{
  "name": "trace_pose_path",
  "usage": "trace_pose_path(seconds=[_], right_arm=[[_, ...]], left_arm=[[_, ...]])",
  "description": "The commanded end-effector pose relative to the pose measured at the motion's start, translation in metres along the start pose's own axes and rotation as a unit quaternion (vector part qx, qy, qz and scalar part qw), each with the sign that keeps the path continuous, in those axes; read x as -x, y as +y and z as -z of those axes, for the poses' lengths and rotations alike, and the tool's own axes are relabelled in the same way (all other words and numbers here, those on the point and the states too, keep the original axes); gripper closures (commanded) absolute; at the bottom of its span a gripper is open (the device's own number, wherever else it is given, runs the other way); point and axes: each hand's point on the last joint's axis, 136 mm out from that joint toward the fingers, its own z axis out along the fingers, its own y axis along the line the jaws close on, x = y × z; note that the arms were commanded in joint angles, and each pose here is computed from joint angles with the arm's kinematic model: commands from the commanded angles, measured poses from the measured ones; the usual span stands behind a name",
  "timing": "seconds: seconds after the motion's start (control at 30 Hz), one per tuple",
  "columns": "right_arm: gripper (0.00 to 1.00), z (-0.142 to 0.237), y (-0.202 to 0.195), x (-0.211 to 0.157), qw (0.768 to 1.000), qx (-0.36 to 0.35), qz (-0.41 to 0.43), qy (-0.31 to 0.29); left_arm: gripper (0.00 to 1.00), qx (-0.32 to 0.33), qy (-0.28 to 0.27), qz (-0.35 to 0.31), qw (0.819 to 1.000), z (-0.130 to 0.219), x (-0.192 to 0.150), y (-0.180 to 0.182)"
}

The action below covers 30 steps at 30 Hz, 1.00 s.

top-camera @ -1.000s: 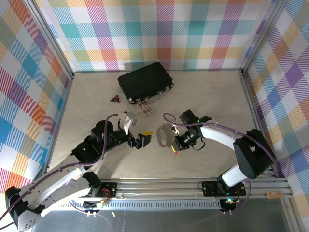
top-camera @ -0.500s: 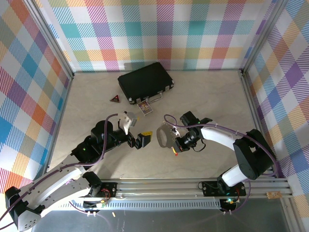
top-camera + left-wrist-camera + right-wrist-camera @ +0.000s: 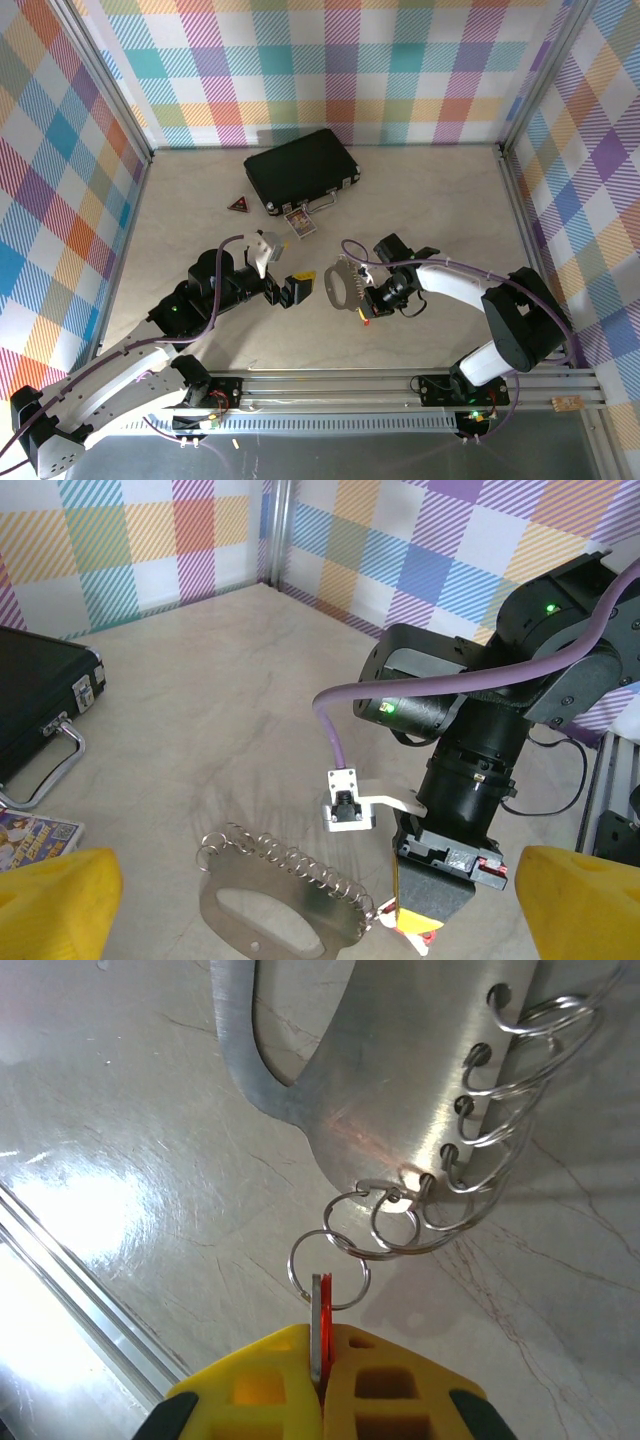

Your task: Put the keys on the keyring

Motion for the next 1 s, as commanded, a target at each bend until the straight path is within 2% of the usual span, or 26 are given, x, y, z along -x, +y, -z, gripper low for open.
trace_pose_path(seconds=[0.0,0.47,0.83,0.97], right_arm=[[1.0,-0.004,0.004,-0.004,1.0,0.018,-0.012,0.005],[0.99,-0.014,0.0,-0.01,0.999,0.026,-0.04,0.009],[0.91,-0.015,-0.001,-0.014,0.999,0.017,-0.043,-0.012],[0.85,-0.014,-0.003,-0.018,0.999,0.011,-0.046,-0.023]], left_arm=[[0.0,-0.002,-0.021,-0.001,1.0,0.001,0.008,-0.002],[0.0,-0.005,-0.018,0.0,1.0,-0.002,0.006,-0.002],[0.0,-0.014,0.01,0.041,0.999,-0.02,-0.009,-0.002],[0.0,-0.018,0.025,0.039,0.999,-0.028,-0.008,-0.003]])
